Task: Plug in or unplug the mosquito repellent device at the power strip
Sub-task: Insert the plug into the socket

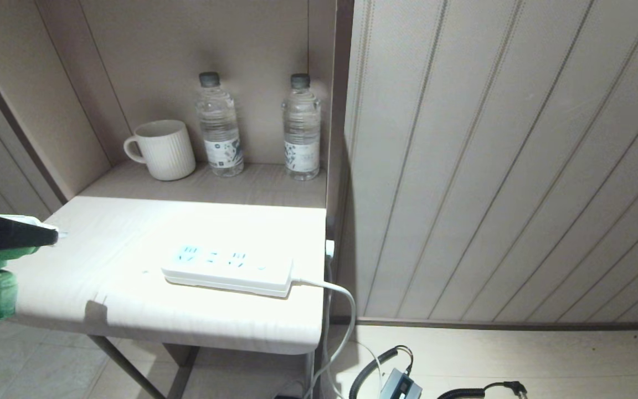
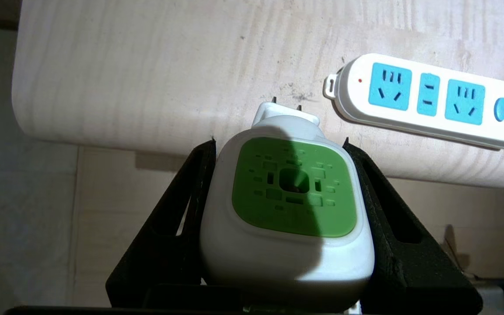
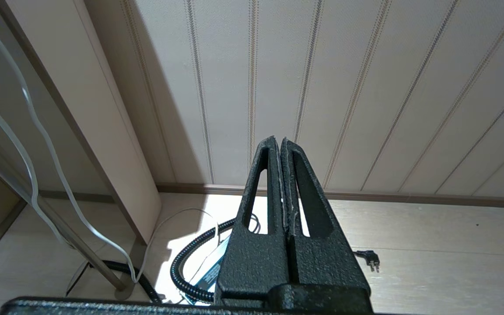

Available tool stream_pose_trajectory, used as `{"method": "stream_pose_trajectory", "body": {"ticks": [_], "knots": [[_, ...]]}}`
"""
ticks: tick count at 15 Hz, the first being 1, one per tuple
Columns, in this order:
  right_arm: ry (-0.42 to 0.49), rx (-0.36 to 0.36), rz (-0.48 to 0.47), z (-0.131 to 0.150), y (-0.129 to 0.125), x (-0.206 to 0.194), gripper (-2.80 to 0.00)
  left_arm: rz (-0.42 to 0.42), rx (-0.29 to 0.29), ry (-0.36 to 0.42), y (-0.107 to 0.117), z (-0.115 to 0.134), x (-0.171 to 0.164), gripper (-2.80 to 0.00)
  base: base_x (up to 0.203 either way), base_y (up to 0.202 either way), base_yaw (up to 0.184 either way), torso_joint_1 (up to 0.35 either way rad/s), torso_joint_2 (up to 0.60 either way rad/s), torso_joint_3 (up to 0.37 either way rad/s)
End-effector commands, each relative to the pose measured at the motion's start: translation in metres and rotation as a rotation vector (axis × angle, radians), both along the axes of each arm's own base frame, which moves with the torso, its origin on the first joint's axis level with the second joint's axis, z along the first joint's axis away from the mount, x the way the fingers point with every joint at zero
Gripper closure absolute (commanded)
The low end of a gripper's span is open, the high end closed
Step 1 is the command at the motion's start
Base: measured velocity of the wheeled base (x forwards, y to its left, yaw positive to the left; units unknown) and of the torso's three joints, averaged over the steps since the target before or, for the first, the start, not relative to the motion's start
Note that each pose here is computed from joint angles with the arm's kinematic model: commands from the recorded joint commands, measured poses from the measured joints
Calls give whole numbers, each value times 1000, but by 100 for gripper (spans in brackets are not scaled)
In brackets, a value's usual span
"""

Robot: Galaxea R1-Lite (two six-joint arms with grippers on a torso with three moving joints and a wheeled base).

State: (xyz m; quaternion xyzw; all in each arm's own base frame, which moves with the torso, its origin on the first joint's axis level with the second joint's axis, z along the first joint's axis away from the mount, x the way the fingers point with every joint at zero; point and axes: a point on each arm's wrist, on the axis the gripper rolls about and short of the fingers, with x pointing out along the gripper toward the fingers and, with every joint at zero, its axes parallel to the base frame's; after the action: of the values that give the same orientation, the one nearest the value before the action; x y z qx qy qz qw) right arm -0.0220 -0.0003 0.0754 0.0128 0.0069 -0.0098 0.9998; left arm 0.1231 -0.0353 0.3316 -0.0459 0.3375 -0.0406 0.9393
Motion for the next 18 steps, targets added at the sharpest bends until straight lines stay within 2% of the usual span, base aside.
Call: {"method": "stream_pose_trajectory", "body": {"ticks": [1, 5, 7, 18], "knots": [[0, 0, -1, 0, 0, 0, 0, 6, 16, 120, -6, 6, 28, 0, 0, 0, 0, 0, 0, 0], [0, 0, -1, 0, 0, 0, 0, 4, 5, 324, -9, 8, 65, 0, 0, 0, 0, 0, 0, 0], [1, -1, -1, 0, 0, 0, 0, 3, -1, 386, -10, 0, 76, 0, 0, 0, 0, 0, 0, 0], [-2, 5, -1, 0, 0, 0, 0, 8, -8, 399, -8, 0, 74, 0, 0, 0, 0, 0, 0, 0]]}}
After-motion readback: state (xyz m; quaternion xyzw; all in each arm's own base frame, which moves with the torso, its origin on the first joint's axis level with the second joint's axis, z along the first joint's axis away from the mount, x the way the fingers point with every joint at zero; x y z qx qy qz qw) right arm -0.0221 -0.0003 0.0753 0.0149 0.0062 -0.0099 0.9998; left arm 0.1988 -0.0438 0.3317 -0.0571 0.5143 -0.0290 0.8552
